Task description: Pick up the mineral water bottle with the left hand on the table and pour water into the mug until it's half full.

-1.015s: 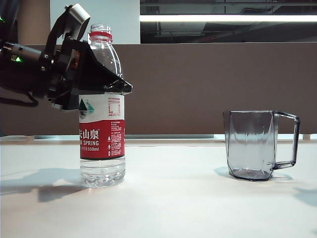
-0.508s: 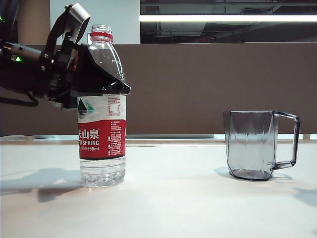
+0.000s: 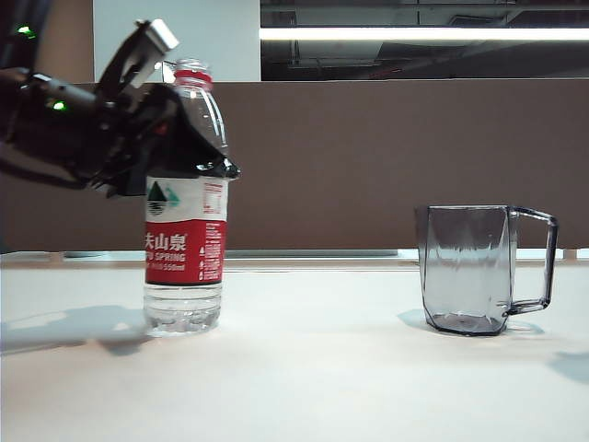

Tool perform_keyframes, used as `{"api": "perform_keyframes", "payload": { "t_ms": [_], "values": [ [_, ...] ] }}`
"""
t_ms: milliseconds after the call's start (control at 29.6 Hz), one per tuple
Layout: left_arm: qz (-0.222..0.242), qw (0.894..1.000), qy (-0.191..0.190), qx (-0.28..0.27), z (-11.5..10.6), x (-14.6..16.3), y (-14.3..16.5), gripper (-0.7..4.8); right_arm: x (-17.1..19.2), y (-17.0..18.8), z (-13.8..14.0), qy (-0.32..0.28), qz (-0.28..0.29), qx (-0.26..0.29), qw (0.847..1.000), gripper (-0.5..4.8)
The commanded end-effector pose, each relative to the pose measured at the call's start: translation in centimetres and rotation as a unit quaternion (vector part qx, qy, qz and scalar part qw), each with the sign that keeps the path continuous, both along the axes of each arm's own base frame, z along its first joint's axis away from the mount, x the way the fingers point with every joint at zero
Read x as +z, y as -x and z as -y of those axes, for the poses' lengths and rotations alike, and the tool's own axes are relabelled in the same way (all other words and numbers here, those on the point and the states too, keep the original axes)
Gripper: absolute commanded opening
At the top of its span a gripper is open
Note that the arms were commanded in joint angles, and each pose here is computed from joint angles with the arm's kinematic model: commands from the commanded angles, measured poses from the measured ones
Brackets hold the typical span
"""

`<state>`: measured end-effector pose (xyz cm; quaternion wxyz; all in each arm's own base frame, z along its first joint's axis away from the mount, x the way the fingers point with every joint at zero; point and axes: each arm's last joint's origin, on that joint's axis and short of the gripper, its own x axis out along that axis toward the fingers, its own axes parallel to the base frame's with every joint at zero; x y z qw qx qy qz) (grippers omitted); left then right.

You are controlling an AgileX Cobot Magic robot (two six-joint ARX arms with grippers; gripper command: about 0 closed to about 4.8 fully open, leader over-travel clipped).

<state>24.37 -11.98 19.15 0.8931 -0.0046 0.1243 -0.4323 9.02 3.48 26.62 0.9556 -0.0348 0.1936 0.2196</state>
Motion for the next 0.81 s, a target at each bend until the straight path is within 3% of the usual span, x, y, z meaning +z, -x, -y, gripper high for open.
{"api": "perform_keyframes", "payload": {
  "t_ms": [34,169,677,812],
  "values": [
    [0.017,1.000,-0.001,0.005,1.3,1.6,-0.4,2.77,0.4,0.0,0.0,-0.003,0.014,0.001,1.000,-0.02],
    [0.029,1.000,0.002,0.003,2.5,2.8,-0.4,2.77,0.4,0.0,0.0,-0.003,0.014,0.001,1.000,-0.02],
    [0.045,0.999,0.018,-0.021,2.7,3.4,-0.5,2.76,0.4,0.0,0.0,-0.003,0.014,0.001,1.000,-0.02],
    [0.059,0.998,0.018,-0.008,3.7,4.1,-0.3,2.76,0.4,0.0,0.0,-0.003,0.014,0.001,1.000,-0.02]
  ]
}}
